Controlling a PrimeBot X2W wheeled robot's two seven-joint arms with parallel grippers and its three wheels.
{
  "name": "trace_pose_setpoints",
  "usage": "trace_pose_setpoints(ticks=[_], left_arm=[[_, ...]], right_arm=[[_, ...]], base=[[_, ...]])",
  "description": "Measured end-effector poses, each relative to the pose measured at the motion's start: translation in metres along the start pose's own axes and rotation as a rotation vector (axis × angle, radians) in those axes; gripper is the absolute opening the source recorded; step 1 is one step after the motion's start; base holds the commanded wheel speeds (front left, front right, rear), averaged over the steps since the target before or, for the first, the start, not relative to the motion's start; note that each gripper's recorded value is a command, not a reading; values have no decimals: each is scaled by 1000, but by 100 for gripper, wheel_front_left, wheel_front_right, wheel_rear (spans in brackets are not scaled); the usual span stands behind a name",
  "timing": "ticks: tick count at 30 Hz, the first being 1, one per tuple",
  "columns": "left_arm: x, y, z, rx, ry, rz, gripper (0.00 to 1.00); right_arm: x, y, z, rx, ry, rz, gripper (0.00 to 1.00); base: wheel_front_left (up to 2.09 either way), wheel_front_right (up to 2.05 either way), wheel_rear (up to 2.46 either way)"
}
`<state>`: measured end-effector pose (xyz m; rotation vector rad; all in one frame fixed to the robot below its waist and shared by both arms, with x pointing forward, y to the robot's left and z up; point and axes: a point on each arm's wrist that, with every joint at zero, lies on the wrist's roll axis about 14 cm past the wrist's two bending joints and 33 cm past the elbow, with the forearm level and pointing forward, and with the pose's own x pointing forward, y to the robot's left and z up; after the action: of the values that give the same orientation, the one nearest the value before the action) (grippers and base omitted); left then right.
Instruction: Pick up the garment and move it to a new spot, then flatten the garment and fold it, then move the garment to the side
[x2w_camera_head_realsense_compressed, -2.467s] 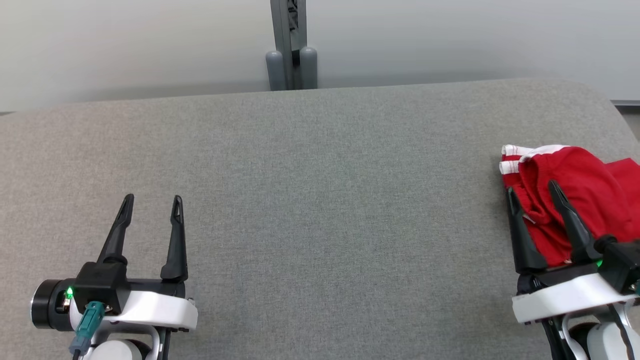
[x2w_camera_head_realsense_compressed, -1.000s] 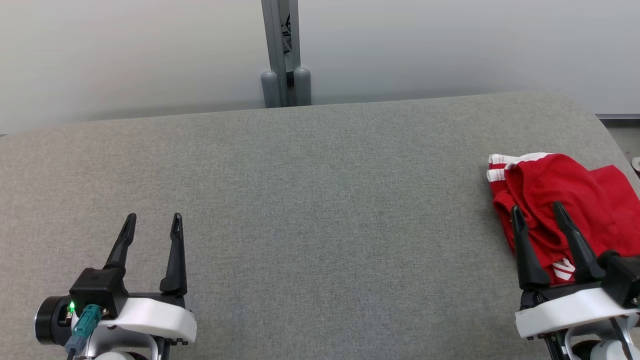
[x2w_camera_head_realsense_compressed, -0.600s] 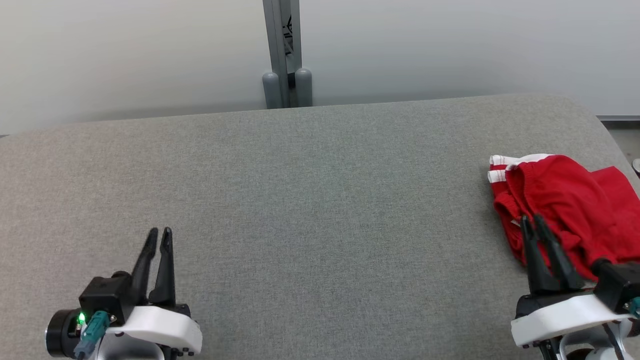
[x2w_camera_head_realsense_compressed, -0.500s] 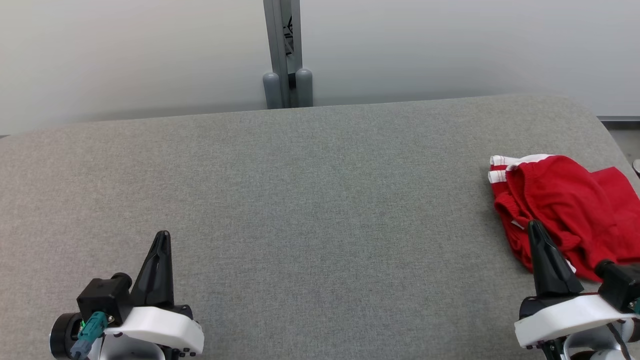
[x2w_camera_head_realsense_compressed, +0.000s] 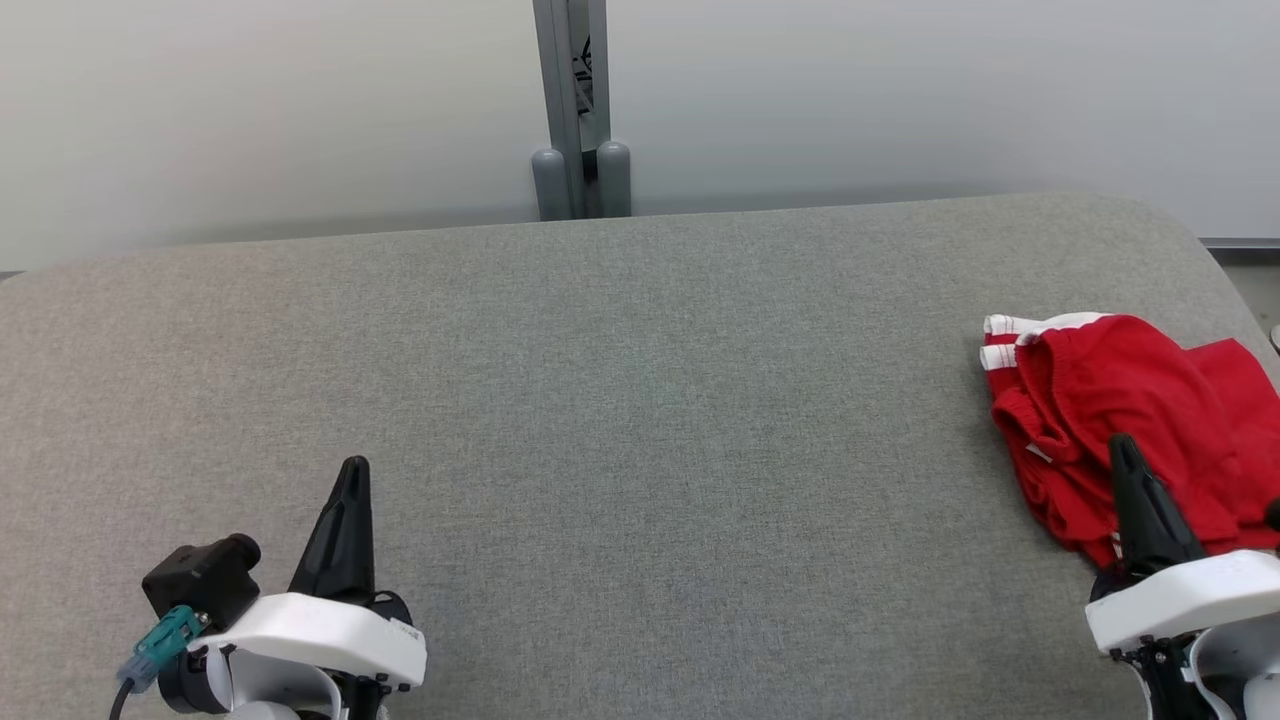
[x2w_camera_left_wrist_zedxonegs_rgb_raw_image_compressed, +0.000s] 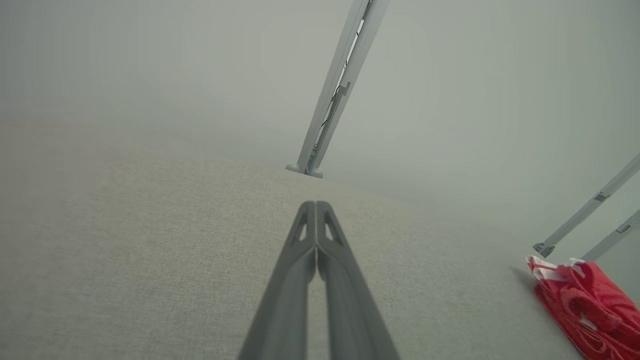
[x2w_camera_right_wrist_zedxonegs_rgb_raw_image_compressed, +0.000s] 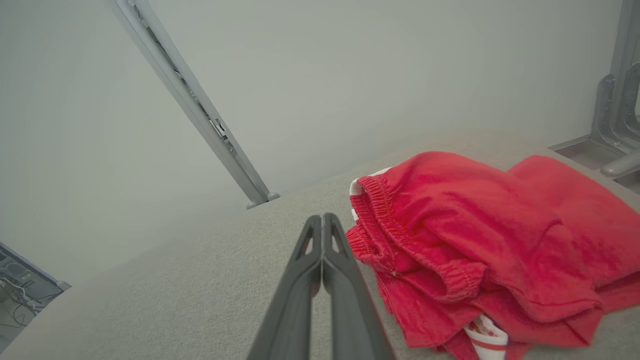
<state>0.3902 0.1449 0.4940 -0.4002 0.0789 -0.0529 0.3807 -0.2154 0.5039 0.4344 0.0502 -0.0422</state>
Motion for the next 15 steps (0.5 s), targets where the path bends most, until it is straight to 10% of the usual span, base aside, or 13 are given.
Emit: trace_pose_setpoints(ticks=[15], left_arm=[[9, -9, -2, -243, 6, -21, 0]], right_arm=[[9, -23, 1, 223, 35, -56, 0]], base=[[0, 0, 0]])
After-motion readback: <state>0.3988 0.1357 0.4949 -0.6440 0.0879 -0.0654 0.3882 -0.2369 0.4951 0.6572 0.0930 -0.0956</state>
